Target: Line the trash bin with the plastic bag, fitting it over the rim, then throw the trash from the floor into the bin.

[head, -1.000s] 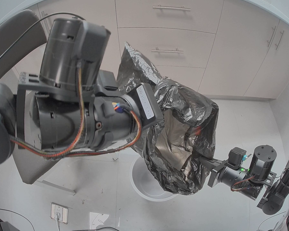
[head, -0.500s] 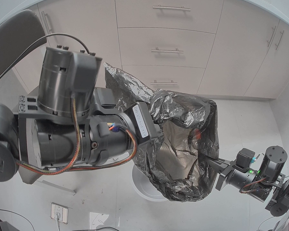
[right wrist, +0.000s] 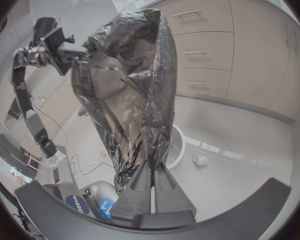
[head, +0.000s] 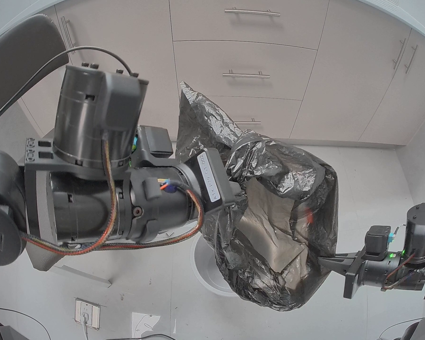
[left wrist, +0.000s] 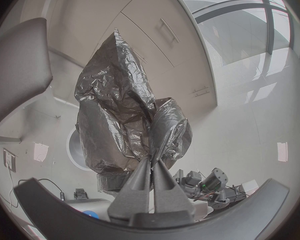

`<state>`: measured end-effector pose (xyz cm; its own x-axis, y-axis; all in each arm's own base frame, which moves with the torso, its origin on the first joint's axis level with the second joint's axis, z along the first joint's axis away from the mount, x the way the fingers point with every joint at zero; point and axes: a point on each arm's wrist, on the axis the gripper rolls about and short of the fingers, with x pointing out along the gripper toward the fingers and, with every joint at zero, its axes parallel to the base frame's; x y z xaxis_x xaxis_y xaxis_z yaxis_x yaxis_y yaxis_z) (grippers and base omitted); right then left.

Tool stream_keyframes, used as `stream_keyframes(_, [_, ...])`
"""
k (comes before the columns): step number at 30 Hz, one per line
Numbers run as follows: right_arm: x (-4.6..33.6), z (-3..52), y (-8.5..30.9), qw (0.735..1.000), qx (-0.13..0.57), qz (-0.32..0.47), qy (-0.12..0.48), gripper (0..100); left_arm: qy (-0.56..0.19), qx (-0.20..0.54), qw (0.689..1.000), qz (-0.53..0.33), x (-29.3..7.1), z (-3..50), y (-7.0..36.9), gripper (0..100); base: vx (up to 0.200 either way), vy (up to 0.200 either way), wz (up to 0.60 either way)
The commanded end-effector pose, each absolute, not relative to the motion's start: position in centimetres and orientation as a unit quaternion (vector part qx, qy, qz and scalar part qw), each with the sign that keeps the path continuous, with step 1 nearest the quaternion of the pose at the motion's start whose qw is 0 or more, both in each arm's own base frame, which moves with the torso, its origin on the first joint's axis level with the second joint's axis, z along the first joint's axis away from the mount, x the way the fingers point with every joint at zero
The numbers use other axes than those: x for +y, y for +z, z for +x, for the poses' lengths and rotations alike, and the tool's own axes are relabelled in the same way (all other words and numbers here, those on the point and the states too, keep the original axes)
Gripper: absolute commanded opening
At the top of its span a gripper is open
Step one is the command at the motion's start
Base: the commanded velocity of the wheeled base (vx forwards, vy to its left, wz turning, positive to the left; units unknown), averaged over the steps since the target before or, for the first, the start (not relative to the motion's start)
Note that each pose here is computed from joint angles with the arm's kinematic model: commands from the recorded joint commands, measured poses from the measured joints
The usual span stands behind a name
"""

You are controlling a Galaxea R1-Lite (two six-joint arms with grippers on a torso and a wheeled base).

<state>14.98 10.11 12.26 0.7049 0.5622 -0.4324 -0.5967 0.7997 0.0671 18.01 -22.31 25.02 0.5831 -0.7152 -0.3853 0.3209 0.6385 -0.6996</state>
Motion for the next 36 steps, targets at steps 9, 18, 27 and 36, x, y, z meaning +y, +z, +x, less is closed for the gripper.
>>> stream_keyframes(9, [8.8, 12.5, 18.0, 0.92, 0.132, 0.004, 0.368, 0, -0.334, 0.34, 0.827, -0.296, -22.4, 18.1, 25.7, 0, 0.0, 0.0, 0.0])
stream_keyframes(18, [10.7, 13.5, 15.4, 0.899, 0.198, -0.012, 0.391, 0, -0.313, 0.358, 0.83, -0.293, -21.1, 19.0, 24.2, 0, 0.0, 0.0, 0.0])
stream_keyframes(27, [12.5, 15.0, 12.0, 0.891, 0.218, -0.019, 0.397, 0, -0.306, 0.368, 0.845, -0.239, -18.2, 22.2, 20.3, 0, 0.0, 0.0, 0.0])
stream_keyframes(36, [15.4, 18.3, 8.0, 0.896, 0.21, -0.023, 0.39, 0, -0.321, 0.363, 0.851, -0.201, -16.9, 24.7, 17.8, 0, 0.0, 0.0, 0.0])
